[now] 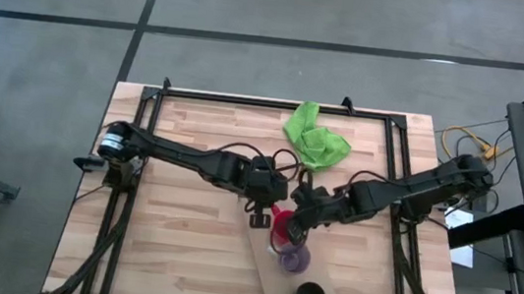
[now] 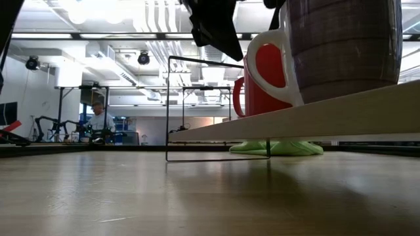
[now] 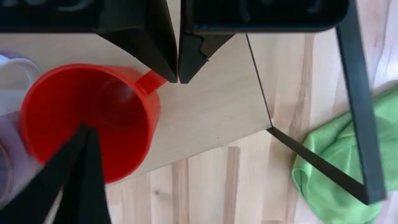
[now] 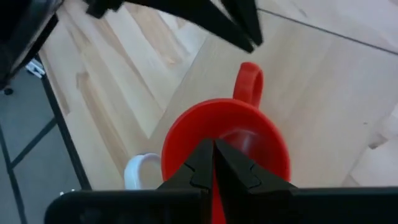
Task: Stack small to large cups/mugs on shelf
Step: Put the red mug on the shelf
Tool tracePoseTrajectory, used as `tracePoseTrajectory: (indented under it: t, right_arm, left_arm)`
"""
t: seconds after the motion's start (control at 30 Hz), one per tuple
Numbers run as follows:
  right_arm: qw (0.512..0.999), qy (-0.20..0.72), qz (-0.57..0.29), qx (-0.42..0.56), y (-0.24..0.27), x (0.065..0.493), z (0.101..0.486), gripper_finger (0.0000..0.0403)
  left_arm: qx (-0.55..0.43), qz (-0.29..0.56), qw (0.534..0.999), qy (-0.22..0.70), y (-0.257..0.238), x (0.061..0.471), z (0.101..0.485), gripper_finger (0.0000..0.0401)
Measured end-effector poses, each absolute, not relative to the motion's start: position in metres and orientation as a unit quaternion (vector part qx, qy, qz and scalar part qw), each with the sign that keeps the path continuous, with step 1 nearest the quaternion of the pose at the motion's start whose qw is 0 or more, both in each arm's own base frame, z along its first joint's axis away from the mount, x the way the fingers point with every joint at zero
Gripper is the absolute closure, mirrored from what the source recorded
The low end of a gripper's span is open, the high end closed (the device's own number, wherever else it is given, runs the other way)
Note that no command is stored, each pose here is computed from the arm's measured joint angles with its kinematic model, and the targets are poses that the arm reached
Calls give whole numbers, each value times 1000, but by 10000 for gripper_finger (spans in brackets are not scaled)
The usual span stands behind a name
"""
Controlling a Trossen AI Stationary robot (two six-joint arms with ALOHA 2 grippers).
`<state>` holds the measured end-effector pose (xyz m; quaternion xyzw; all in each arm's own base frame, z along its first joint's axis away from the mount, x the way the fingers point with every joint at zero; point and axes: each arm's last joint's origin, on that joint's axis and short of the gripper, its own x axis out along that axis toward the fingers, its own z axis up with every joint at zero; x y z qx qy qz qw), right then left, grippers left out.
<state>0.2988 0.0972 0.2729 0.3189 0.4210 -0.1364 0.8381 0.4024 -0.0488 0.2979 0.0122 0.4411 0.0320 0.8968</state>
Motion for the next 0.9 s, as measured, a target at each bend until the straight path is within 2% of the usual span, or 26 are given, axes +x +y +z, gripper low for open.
tracePoseTrajectory:
  t: [0.5, 0.9]
  right_arm:
    - [803, 460, -182, 333, 100, 306, 254, 394]
    - [796, 467, -206, 326, 98, 305, 249, 394]
  left_arm:
    - [33, 27, 885, 464, -45, 413, 274, 401]
    - [22, 12, 887, 462, -46, 414, 272, 401]
